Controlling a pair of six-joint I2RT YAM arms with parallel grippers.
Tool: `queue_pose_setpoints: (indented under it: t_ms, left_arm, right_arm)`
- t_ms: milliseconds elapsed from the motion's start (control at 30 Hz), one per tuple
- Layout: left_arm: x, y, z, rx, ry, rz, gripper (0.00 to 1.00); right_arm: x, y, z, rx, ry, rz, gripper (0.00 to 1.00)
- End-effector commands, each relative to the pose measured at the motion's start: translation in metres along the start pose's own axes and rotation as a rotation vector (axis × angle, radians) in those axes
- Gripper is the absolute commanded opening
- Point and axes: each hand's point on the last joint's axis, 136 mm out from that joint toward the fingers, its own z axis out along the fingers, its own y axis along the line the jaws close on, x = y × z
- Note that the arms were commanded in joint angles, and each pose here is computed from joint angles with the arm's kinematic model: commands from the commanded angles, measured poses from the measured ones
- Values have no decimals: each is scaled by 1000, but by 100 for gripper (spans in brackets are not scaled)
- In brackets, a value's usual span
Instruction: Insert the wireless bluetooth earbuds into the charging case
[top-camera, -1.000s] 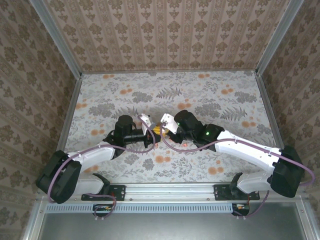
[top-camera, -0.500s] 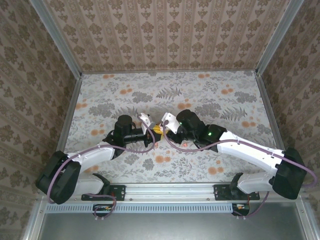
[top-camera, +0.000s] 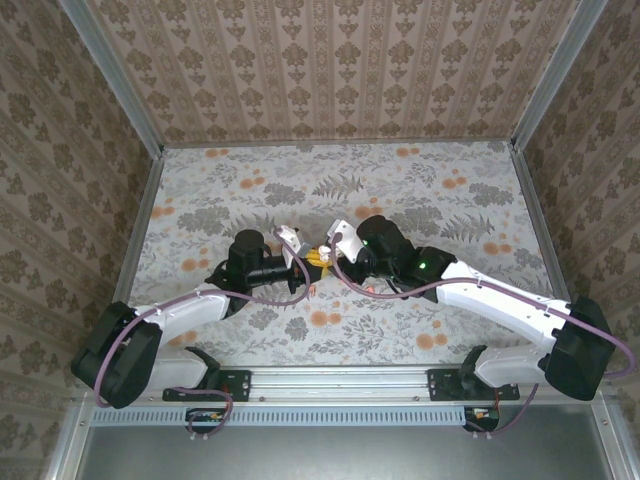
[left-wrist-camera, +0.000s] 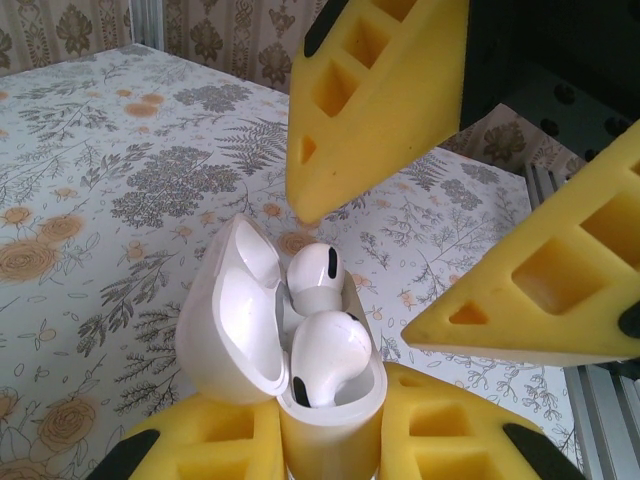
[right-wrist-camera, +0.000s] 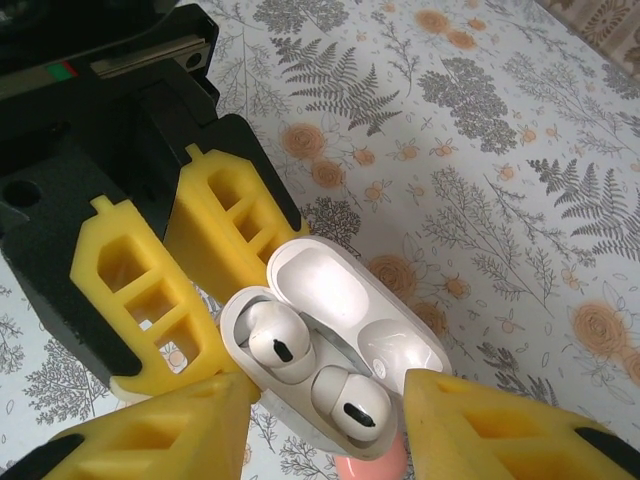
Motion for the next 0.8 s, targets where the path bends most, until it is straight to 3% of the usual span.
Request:
queue_pose_setpoints:
  t_ms: [0,600,767]
  left_arm:
    - [-19,-3,-1,6,-49,46,7]
    - [-18,-1,0,-1,-48,43,7]
    - [-17,-2,-1,-2,-52,50,7]
  right_arm:
    - [-8,-3,-8,4,-43,32,47]
    - [-19,-3,-17,-34,-91,99,52]
    - [-24,-7,-26,-71,-124,196,51]
